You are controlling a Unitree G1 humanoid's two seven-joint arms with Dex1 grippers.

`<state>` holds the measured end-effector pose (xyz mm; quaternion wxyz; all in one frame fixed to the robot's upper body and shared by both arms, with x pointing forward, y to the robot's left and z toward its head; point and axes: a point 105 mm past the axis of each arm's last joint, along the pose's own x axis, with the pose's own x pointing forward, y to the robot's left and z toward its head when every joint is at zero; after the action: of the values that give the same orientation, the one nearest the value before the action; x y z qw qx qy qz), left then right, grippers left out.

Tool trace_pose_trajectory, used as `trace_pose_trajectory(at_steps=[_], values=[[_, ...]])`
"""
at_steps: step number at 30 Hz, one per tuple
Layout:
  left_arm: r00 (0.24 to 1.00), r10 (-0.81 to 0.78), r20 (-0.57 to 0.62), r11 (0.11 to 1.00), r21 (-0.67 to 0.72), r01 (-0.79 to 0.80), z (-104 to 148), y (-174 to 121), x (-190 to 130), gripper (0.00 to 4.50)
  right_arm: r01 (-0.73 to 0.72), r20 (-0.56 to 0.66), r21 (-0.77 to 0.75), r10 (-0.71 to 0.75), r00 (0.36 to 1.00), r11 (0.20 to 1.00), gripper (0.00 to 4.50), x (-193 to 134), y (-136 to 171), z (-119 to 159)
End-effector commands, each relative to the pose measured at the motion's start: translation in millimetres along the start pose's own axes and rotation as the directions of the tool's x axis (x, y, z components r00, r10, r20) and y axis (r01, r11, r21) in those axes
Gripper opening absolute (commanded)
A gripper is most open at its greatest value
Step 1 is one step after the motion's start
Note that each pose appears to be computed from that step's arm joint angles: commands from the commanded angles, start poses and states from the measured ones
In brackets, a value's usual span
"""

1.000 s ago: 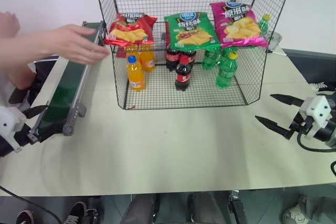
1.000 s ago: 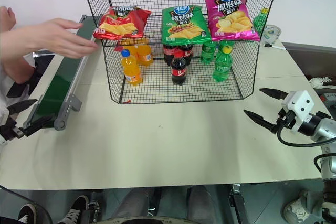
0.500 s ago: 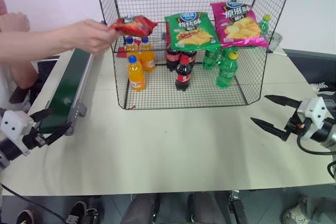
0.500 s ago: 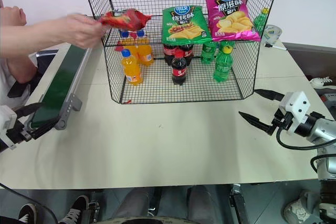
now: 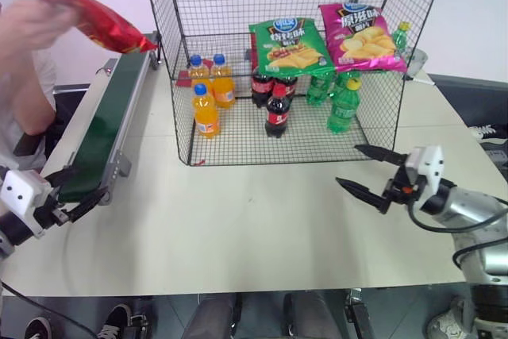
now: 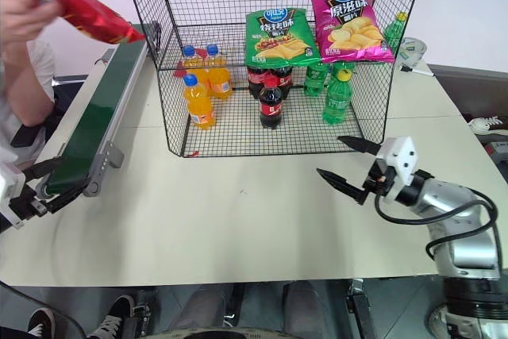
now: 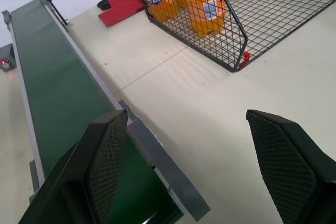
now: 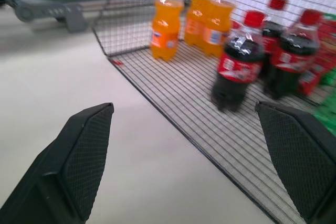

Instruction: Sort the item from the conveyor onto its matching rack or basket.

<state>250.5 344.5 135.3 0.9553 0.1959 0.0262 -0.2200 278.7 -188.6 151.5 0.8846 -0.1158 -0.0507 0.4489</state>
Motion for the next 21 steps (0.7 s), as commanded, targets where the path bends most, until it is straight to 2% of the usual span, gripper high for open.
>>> trace_pose_trajectory(at_steps=[1, 17, 21], values=[[0.999, 0.021, 0.041, 0.999, 0.039, -0.022, 13.7, 5.8, -3.7, 3.75, -0.033, 0.038, 0.005, 0.033, 0.999, 0.999, 4.50, 1.6, 5.5, 12.0], [1.000, -0.012, 0.002, 1.000, -0.008, 0.012, 1.5, -2.6, -10.2, 3.75, -0.068, 0.027, 0.011, 0.068, 0.997, 0.998, 4.50, 7.8, 4.1, 8.3], [1.000, 0.030, -0.007, 0.997, 0.067, -0.030, -0.6, 1.2, -15.0, 3.75, -0.070, 0.021, 0.015, 0.070, 0.997, 0.997, 4.50, 7.0, -0.2, 8.0]])
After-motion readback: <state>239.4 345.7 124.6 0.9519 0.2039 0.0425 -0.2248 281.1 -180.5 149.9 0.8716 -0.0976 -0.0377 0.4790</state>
